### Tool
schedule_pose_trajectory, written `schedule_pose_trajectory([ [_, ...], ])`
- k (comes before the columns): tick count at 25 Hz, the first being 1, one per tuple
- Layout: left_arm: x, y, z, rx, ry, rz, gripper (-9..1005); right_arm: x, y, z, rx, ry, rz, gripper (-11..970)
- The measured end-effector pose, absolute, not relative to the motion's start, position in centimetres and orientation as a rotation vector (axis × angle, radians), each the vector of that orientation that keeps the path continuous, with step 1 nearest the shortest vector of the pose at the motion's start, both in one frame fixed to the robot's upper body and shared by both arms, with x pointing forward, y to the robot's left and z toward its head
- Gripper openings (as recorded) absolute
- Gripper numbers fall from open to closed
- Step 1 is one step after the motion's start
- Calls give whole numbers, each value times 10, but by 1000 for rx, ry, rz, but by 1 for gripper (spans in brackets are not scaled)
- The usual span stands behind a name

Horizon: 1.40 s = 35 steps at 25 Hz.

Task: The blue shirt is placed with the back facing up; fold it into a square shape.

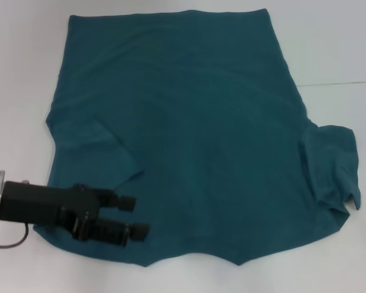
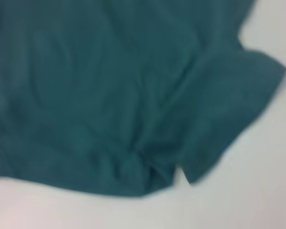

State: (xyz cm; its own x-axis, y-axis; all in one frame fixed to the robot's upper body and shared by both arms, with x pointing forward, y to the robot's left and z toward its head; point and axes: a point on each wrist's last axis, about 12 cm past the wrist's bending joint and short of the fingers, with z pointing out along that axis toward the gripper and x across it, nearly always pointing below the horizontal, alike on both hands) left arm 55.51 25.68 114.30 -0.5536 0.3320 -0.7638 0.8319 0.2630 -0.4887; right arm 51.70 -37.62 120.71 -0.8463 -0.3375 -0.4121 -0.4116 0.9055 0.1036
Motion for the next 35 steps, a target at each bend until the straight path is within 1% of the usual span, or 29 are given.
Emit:
schedule_pose_trajectory([
  [7,553,258,1138,1025,2034,-1261,919,532,-364,1197,-574,2720,74,918],
  [13,557,256,1133,991,2053,-1237,919,548,-342,1179,-621,2709,-20,915],
  [23,560,253,1129,969,2057,-1220,919,565,-312,1150,-701,2719,-82,914],
  [35,562,253,1129,962,2058,-1207,919,579,-303,1130,-701,2724,-76,913],
])
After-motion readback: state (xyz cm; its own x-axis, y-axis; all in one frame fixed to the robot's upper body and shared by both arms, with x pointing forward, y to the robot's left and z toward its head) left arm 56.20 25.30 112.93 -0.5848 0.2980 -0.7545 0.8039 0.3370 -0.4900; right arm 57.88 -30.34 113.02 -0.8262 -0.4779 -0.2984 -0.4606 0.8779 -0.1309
